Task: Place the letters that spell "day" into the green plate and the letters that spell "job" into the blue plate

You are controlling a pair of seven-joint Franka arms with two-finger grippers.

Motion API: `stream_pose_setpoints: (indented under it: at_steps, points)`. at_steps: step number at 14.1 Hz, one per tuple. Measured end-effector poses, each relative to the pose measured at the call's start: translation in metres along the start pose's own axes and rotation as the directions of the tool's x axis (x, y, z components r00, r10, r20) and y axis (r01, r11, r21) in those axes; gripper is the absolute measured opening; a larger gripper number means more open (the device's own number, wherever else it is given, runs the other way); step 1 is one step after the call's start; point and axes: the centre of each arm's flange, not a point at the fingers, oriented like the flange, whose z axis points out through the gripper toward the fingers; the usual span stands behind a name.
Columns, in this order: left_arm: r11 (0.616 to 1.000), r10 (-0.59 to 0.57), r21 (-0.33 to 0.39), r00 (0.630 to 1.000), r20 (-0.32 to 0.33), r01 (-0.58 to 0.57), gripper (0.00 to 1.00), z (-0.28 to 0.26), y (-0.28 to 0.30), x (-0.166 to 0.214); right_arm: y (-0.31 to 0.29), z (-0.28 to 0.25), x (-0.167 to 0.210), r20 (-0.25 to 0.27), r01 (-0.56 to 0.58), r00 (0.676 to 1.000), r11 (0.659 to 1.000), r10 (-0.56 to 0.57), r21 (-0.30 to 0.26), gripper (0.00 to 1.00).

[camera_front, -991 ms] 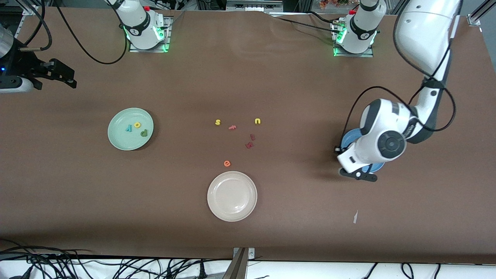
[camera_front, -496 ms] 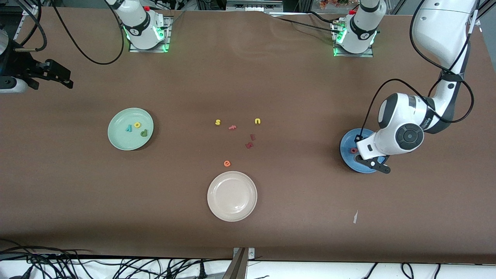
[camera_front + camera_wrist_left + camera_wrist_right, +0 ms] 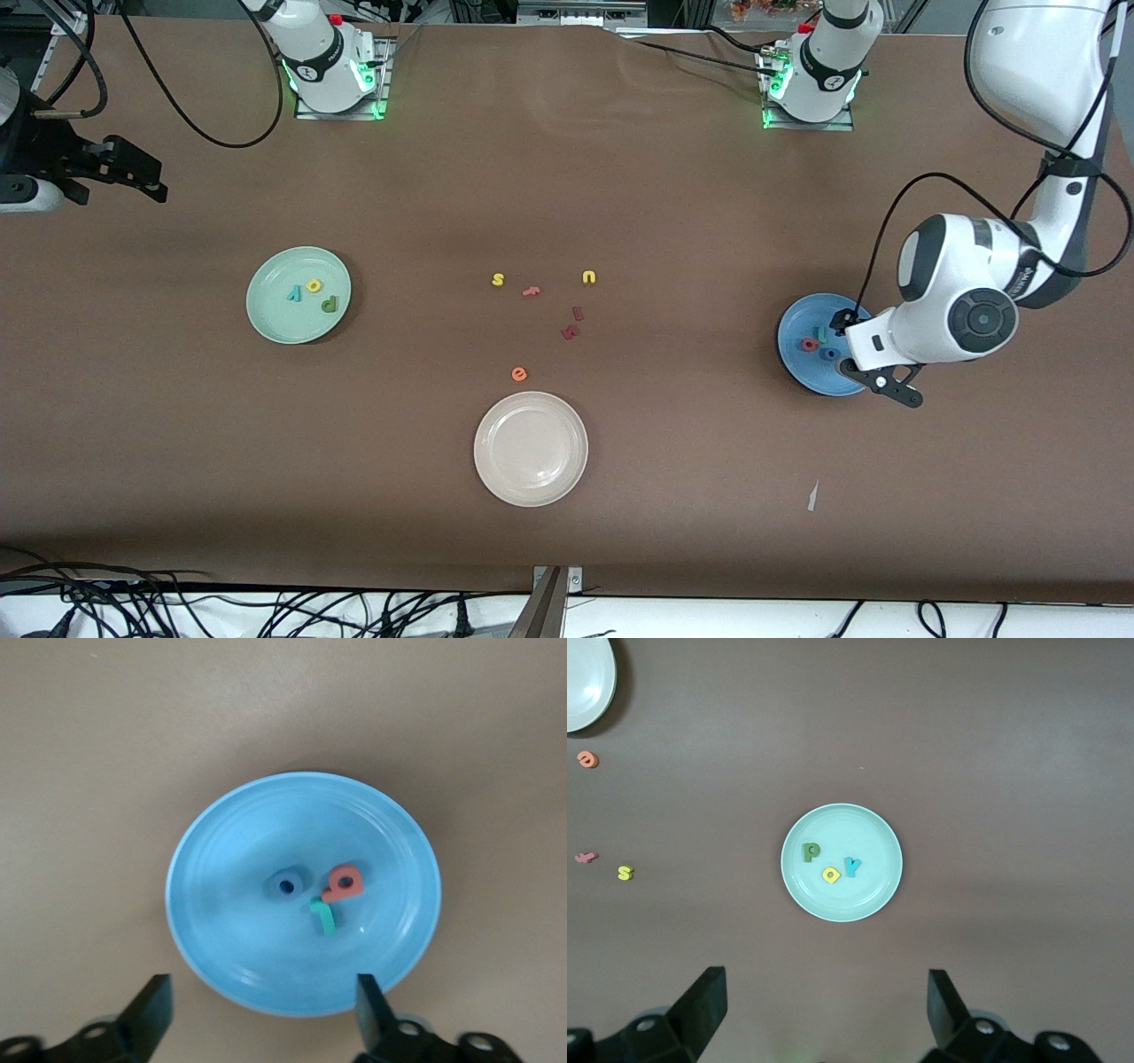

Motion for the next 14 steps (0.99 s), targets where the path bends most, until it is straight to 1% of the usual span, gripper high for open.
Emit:
stream_pose_setpoints:
  at_steps: [1,2,5,7,9,12,14]
  points:
    - [1.0,-0.009,-0.004,1.0,0.007,0.009,1.0,-0.017,-0.003,-0.001,0.0,0.0,0.0,0.0,0.0,1.0,1.0,0.0,0.0,1.0]
    - [1.0,-0.028,-0.013,1.0,0.01,0.028,1.0,-0.033,-0.006,-0.003,0.0,0.0,0.0,0.0,0.0,1.0,1.0,0.0,0.0,1.0]
    - [0.986,-0.163,-0.038,0.987,0.009,0.163,1.0,-0.072,-0.022,-0.014,0.0,0.0,0.0,0.0,0.0,1.0,1.0,0.0,0.0,1.0]
    - [0.971,-0.235,-0.042,0.972,-0.009,0.235,1.0,-0.091,-0.044,-0.029,0.0,0.0,0.0,0.001,0.0,1.0,1.0,0.0,0.0,1.0]
    - [0.962,-0.272,-0.051,0.962,-0.033,0.27,1.0,-0.118,-0.052,-0.05,0.0,0.001,0.0,0.002,0.0,1.0,1.0,0.0,0.0,1.0]
    - [0.951,-0.31,-0.045,0.946,-0.093,0.307,1.0,-0.179,-0.036,-0.086,0.0,0.001,0.0,0.003,0.0,1.0,1.0,-0.001,0.0,1.0]
    - [0.936,-0.353,-0.042,0.932,-0.087,0.351,1.0,-0.215,-0.013,-0.113,0.0,0.001,0.0,0.003,0.001,1.0,1.0,-0.001,0.0,1.0]
